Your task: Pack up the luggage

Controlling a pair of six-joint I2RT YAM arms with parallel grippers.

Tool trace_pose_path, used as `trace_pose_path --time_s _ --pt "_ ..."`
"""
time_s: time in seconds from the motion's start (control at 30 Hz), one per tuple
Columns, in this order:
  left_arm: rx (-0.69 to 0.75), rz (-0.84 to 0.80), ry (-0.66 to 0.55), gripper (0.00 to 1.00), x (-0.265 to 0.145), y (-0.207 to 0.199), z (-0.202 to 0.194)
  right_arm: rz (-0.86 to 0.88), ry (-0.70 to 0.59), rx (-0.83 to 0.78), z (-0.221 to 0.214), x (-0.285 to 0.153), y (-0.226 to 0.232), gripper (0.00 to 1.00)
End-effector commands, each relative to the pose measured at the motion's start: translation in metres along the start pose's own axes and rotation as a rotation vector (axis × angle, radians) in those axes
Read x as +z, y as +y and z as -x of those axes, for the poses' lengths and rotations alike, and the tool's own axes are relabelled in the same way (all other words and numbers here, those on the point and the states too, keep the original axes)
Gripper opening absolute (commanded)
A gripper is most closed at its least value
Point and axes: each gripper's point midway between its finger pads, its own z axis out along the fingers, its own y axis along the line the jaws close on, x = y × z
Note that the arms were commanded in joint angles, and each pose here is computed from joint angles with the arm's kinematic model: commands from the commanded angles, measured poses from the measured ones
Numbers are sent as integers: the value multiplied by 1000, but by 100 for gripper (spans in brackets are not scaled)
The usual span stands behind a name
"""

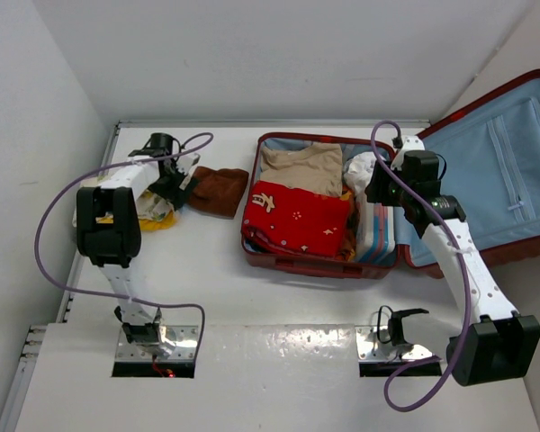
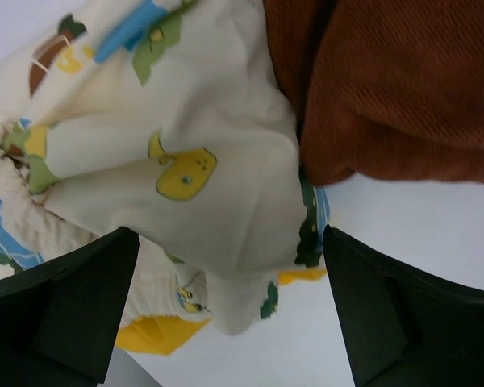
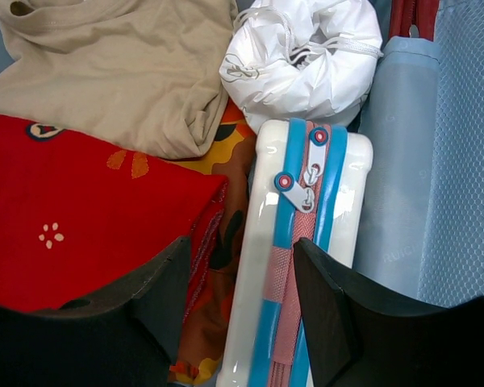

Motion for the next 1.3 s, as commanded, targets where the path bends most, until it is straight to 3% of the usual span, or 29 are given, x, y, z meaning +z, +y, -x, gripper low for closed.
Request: trace_pose_path --time_s 0.0,0.47,0.57,0.6,0.73,0.87,0.9,0.97,1.07,1.23,1.27 --pt "-24 81 -74 100 0 18 32 7 -36 4 9 -1 2 54" --pt "-42 16 74 100 46 7 6 -21 -49 4 14 -1 -9 54" --pt "-50 -10 97 83 42 20 -7 -30 -50 9 15 -1 -12 54" --pt "-48 -33 121 71 42 19 -14 -29 -47 6 14 -1 -12 54" --pt "-96 -130 127 54 42 32 -18 -29 -45 6 15 0 -12 54" --pt "-166 -121 50 46 40 67 5 -25 -43 12 17 2 -11 54" --pt "-163 -97 -24 42 29 84 32 -25 -49 8 19 2 -11 54" --pt "-177 -98 -81 29 20 97 53 -25 -48 12 19 1 -11 54" --pt "-208 -107 -219 0 4 111 105 -25 -48 12 20 1 -11 54" --pt "-286 -215 -430 0 -26 86 167 -30 -56 5 22 -3 -12 54" --pt "-278 -213 -516 0 -36 83 191 -35 -59 4 22 -5 -14 54"
